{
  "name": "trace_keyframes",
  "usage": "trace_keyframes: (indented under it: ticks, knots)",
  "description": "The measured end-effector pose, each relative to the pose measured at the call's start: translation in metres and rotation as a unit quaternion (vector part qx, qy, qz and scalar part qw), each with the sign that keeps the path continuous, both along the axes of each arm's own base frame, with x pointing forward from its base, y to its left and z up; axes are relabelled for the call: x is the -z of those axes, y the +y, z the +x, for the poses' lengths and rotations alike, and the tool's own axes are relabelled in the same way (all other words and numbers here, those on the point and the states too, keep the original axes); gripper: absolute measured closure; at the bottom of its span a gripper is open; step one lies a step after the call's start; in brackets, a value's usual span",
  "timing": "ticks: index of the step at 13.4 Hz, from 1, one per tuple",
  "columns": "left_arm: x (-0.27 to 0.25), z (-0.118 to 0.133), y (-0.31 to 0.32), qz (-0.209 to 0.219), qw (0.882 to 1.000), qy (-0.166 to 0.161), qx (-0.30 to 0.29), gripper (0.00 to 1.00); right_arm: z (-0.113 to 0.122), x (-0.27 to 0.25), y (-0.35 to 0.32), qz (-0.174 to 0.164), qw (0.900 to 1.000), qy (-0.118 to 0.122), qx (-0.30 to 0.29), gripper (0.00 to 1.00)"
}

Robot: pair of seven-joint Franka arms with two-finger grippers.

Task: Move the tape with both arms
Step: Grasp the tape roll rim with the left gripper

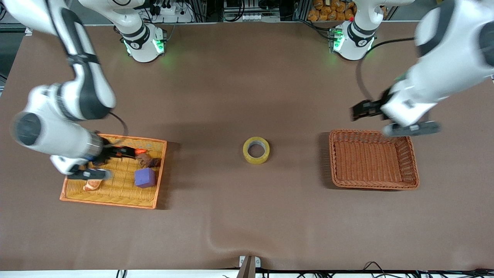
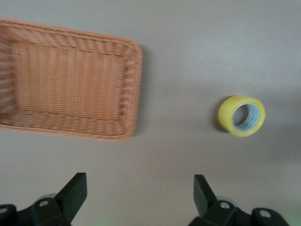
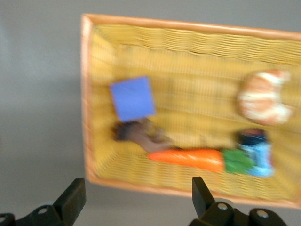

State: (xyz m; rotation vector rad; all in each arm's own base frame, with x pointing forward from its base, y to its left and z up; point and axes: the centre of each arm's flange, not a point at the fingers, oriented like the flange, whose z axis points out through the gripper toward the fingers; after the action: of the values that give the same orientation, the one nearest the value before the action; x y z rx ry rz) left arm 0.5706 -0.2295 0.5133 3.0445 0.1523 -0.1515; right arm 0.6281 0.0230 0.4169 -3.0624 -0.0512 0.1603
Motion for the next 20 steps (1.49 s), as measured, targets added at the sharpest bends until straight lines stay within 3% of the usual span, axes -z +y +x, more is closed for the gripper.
trace_keyframes:
  ticks: [3,6,8,11,17,20]
  knots:
    - [0.076,-0.010,-0.107,0.002,1.000,-0.006,0.001,0.00,-0.036,-0.081,-0.048,0.000,1.000,-0.013,-0.013,0.00]
    - [0.150,-0.013,-0.152,-0.003,1.000,0.004,-0.001,0.00,-0.073,-0.153,-0.047,-0.019,0.999,-0.043,-0.018,0.00]
    - [0.188,-0.019,-0.174,0.002,1.000,0.001,0.005,0.00,-0.090,-0.174,-0.055,-0.023,0.999,-0.040,-0.007,0.00]
    - [0.239,-0.033,-0.202,0.033,0.999,-0.014,0.010,0.00,-0.095,-0.177,-0.069,-0.024,0.998,-0.029,0.043,0.00]
    - [0.295,-0.043,-0.222,0.018,1.000,-0.020,0.008,0.00,-0.098,-0.210,-0.053,-0.026,0.997,-0.037,0.060,0.00]
    - [0.309,-0.046,-0.223,0.022,1.000,-0.012,0.010,0.30,-0.098,-0.212,-0.058,-0.041,0.997,-0.039,0.061,0.00]
